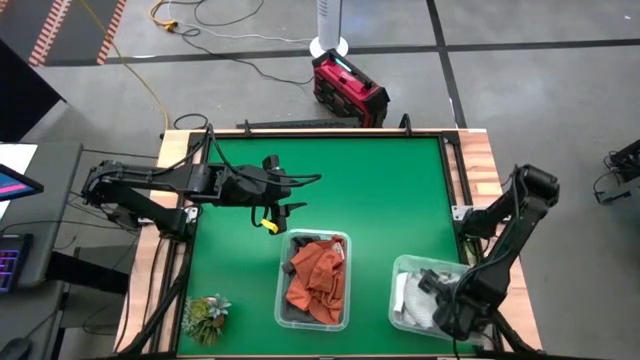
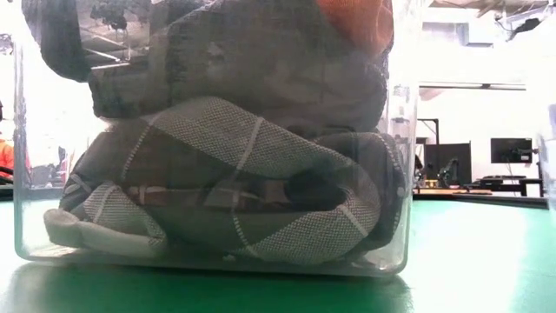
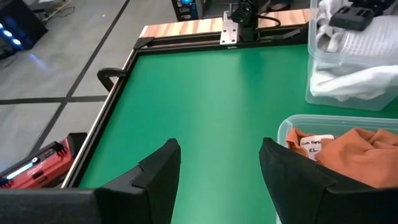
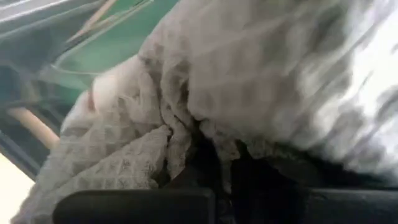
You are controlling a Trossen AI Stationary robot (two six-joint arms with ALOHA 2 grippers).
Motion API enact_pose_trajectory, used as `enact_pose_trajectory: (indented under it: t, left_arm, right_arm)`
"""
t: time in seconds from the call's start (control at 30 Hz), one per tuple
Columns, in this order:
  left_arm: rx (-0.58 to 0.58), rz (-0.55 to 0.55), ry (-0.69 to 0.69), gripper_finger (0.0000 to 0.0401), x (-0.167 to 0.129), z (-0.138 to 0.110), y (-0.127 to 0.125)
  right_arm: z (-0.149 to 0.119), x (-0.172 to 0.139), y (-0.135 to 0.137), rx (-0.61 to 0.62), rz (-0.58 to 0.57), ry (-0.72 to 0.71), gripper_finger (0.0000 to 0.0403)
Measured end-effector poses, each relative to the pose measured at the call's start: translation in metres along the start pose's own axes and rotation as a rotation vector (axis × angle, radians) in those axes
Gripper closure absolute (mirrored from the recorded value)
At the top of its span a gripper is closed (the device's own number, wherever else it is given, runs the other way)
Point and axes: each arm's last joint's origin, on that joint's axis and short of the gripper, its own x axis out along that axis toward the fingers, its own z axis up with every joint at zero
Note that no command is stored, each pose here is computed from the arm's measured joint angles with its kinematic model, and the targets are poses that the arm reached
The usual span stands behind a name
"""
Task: Sort towels by color in basket
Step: Put the light grey towel into the right transparent bin
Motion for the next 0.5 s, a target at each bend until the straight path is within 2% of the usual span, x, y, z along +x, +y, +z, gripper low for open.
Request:
enact_pose_trajectory:
  t: [0.27, 0.5]
  left_arm:
    - [0.001, 0.0, 0.001, 0.0193, 0.0, 0.0, 0.0]
    - [0.003, 0.0, 0.004, 0.0193, 0.0, 0.0, 0.0]
  right_arm:
    - [-0.002, -0.011, -0.023, -0.069, -0.037, -0.011, 0.0363]
    - [0.004, 0.006, -0.03, -0.152, -0.044, 0.048, 0.0363]
